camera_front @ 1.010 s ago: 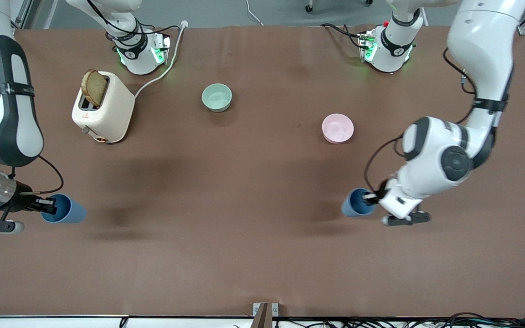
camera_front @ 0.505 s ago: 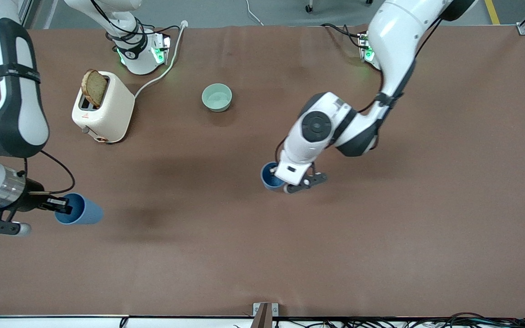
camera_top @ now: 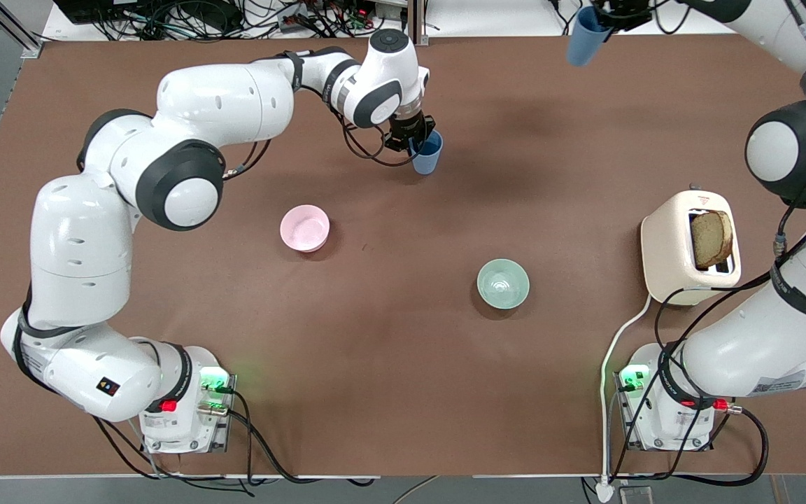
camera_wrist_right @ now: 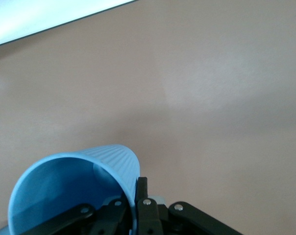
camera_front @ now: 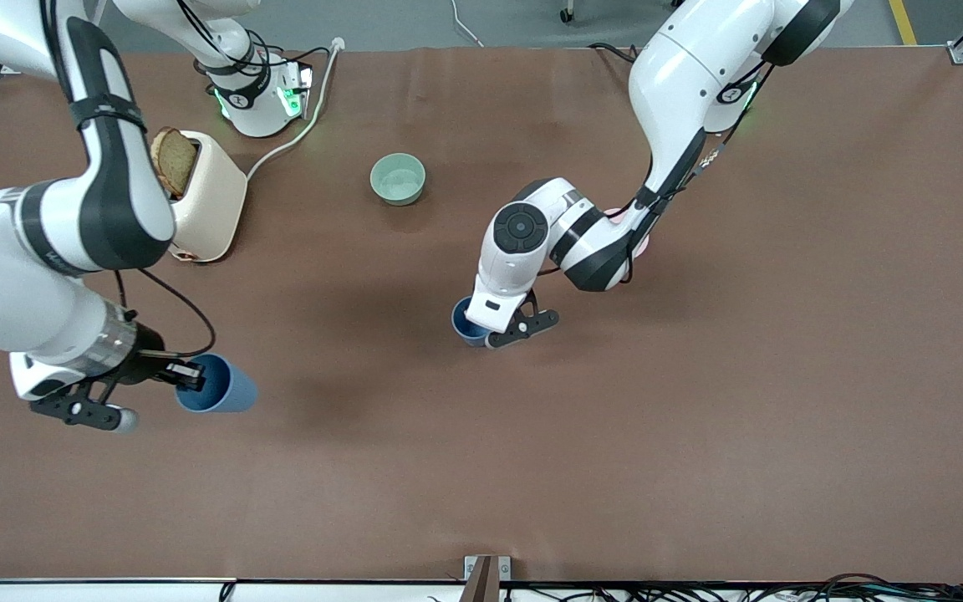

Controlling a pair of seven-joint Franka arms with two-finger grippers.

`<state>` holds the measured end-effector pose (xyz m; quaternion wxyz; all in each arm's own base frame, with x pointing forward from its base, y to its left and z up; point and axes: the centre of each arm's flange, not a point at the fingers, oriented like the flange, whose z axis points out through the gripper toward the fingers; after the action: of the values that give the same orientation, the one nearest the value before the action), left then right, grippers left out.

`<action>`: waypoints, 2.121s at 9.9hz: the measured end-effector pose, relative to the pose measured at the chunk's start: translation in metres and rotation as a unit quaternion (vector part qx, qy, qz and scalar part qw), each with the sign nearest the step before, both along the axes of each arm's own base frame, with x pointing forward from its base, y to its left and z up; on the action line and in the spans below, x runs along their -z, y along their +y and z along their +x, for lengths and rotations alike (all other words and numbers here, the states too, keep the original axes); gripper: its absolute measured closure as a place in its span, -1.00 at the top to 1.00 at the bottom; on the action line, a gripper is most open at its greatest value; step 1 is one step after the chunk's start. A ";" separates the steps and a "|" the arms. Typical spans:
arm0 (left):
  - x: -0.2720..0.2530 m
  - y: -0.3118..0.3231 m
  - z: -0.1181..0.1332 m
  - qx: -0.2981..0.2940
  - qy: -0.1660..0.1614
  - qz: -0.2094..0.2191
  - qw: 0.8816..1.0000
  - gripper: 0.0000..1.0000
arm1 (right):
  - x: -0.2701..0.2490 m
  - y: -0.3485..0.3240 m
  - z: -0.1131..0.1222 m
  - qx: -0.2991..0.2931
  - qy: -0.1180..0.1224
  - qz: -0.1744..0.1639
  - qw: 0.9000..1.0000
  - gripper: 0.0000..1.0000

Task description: Stack blue cups with both arms

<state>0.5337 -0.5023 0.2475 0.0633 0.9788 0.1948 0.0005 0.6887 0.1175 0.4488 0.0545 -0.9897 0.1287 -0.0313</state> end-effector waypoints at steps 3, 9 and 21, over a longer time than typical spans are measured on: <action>-0.057 0.012 0.017 0.004 -0.028 0.027 0.999 0.45 | 0.000 0.099 -0.024 0.006 0.008 0.007 1.000 -0.91; -0.278 0.153 0.047 0.022 -0.059 0.087 0.994 1.00 | 0.018 0.294 -0.109 0.017 0.004 0.029 0.999 -0.91; -0.418 0.419 -0.002 0.177 -0.021 0.089 0.980 1.00 | 0.108 0.342 -0.138 0.003 0.042 -0.003 0.999 -0.91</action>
<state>0.5321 -0.0837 0.6650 -0.0205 0.9993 0.0166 0.0273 0.5505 0.4595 0.3408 0.0459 -0.9899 0.1340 0.0101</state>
